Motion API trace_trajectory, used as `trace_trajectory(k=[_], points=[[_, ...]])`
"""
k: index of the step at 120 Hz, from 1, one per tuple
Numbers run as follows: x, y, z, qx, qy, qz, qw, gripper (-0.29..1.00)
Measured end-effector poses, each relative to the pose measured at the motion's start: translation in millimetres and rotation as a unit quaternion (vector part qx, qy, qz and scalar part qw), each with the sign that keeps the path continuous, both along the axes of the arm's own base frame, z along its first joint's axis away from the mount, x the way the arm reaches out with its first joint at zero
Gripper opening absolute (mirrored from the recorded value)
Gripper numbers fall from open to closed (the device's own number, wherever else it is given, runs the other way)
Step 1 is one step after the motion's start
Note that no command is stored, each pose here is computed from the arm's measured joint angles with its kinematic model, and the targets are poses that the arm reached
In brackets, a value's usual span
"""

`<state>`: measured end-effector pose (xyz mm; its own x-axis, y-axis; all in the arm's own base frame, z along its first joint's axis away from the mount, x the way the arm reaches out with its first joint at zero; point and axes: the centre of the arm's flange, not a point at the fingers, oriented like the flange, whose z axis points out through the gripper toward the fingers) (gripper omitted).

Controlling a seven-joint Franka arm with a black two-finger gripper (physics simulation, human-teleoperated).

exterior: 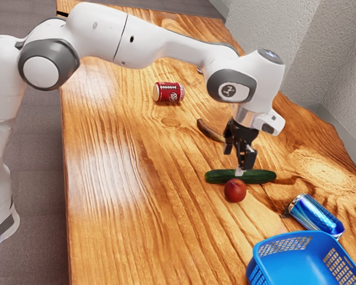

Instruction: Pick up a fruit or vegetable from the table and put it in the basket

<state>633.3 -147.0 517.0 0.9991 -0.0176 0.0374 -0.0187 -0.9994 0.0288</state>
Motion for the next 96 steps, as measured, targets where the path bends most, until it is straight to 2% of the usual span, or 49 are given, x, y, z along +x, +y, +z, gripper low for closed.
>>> trace_trajectory(k=[32, 76, 96], points=[[-13.8, -28.1, -10.1, -0.006, -0.002, -0.028, 1.000, 0.70], [2.8, -31.2, -47.8, -0.005, 0.010, -0.029, 1.000, 0.70], [19.7, -30.7, -37.4, -0.011, -0.008, -0.027, 1.000, 0.70]])
